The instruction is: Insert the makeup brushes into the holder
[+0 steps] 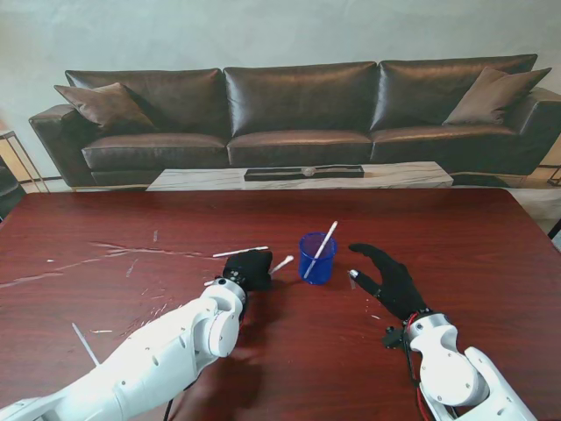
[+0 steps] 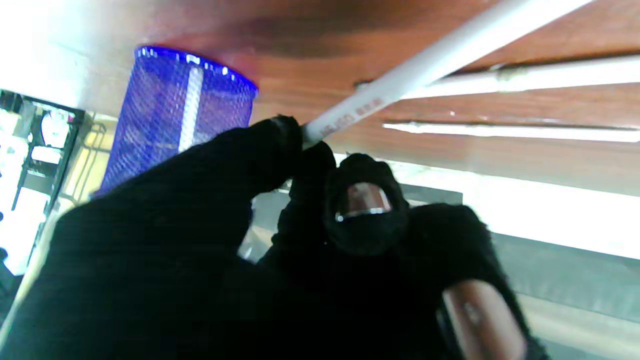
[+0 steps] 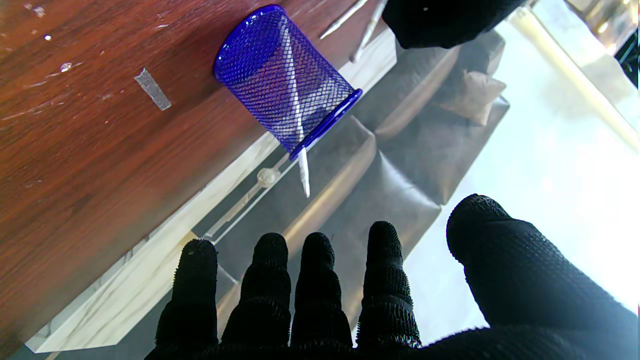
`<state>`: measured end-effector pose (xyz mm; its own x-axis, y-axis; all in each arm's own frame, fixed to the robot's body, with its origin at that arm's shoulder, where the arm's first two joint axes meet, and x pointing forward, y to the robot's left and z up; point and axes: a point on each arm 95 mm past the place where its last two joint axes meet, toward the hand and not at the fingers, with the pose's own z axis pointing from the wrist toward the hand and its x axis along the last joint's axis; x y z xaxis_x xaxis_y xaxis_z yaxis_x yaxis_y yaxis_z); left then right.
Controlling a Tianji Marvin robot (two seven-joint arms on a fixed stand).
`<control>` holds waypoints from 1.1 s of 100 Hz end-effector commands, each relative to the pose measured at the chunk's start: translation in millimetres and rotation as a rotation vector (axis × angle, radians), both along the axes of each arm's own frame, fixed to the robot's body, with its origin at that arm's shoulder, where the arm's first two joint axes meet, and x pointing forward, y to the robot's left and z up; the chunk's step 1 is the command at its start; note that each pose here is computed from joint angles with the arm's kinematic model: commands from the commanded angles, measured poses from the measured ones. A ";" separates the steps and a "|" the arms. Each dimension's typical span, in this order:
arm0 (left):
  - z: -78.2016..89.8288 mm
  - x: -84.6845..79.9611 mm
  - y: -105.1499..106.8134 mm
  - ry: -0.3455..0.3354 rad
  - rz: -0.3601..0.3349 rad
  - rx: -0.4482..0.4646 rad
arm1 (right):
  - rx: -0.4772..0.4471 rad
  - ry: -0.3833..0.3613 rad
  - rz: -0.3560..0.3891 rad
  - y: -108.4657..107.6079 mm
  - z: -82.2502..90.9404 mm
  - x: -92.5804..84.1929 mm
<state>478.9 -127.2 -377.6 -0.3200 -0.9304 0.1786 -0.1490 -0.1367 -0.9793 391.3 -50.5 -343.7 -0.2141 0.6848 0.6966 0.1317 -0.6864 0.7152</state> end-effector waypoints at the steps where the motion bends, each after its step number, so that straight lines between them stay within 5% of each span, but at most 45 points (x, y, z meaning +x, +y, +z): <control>1: 7.8 -0.6 -5.8 -0.018 0.015 -0.042 | -0.001 0.000 0.004 2.0 -1.1 -1.8; 52: 44.9 -2.8 -17.7 -0.119 0.101 -0.301 | -0.003 -0.001 0.002 2.4 -0.9 -1.2; 110: 87.7 25.7 -59.1 -0.154 0.077 -0.558 | -0.002 -0.012 -0.015 -2.2 0.5 -1.1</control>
